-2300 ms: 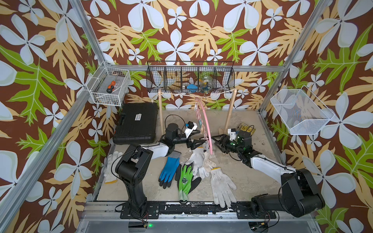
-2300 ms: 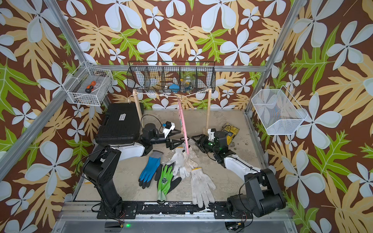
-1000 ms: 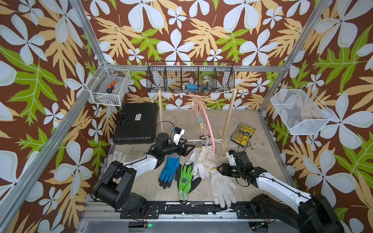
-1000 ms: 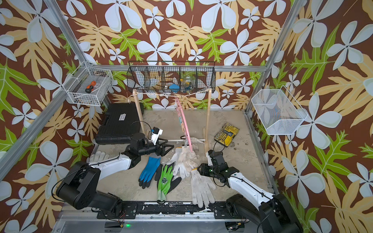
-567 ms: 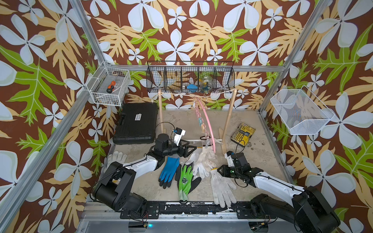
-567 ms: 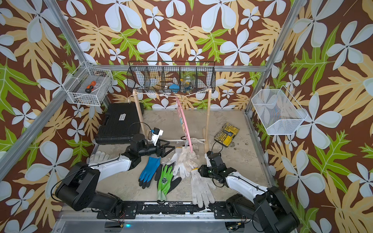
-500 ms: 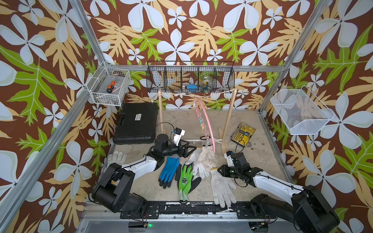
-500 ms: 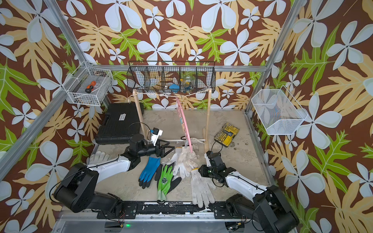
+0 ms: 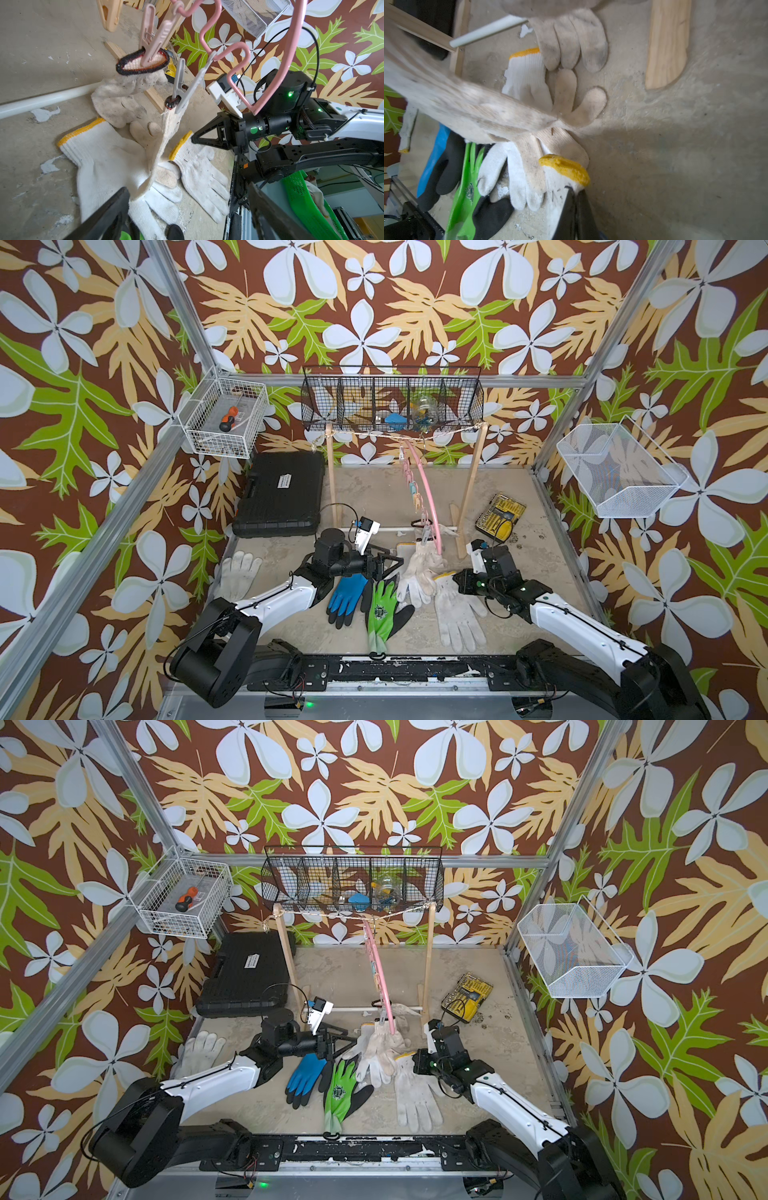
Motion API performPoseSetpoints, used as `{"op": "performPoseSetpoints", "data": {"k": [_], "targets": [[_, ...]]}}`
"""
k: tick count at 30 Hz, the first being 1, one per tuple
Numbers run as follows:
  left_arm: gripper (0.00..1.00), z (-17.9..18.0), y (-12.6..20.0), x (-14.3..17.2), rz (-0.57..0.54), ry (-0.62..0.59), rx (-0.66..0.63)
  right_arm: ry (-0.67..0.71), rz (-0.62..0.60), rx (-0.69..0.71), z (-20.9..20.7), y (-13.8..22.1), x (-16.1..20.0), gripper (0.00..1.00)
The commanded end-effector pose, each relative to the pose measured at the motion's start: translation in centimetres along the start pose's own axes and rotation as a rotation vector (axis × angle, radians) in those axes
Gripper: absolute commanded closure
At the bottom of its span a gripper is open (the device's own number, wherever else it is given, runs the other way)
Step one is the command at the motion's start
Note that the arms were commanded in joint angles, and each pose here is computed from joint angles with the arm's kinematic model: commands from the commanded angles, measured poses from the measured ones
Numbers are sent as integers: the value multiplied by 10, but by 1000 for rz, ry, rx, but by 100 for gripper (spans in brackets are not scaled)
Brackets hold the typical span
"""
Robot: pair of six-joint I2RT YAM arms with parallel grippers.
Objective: Clip the gloves onto a hanger to dry
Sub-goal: Pick up the glove from the center of the board, then open the clamp at the hanger.
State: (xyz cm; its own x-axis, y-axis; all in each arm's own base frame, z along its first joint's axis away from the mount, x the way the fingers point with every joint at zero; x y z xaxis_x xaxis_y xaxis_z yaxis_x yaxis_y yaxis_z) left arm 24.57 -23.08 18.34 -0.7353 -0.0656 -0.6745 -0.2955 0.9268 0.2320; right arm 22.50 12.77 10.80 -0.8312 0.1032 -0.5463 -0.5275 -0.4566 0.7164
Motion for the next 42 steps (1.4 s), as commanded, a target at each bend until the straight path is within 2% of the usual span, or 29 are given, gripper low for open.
{"op": "performPoseSetpoints", "data": {"k": [1,7,12,18,23,30,35,42], "targets": [[9,-6,0,1,15,0,37,-11,-16,60,-10,12,-4,100],[9,-10,-1,0,17,-13,50,-29,-133,119,-19,45,-38,100],[9,-10,-6,-18,-11,-88,22,-27,-235,117,-27,68,-77,100],[10,6,-14,-54,-85,-207,-46,122,-362,83,-6,85,-139,100],[11,17,-21,-85,-146,-287,-35,224,-460,37,10,88,-181,100],[15,38,-46,-103,-118,-320,14,280,-436,-160,30,61,-196,100],[16,42,-58,-118,-106,-368,22,313,-426,-205,34,50,-197,100],[18,59,-74,-124,-85,-372,14,381,-426,-253,50,36,-190,100]]}}
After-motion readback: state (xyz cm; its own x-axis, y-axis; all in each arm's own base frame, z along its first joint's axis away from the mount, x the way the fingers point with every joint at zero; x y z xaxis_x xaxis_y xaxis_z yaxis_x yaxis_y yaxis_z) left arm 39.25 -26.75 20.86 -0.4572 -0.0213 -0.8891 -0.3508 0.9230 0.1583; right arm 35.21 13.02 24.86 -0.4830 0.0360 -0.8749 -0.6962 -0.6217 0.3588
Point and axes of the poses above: each gripper's point midway between its finger pads, its own y axis back along the fingers, its own z axis along the line the jaws close on, x = y × z, the point moved 4 cm from there along y, back along the fingers, and after that the axes turned 4 degrees about y, right-handed, at the moved point
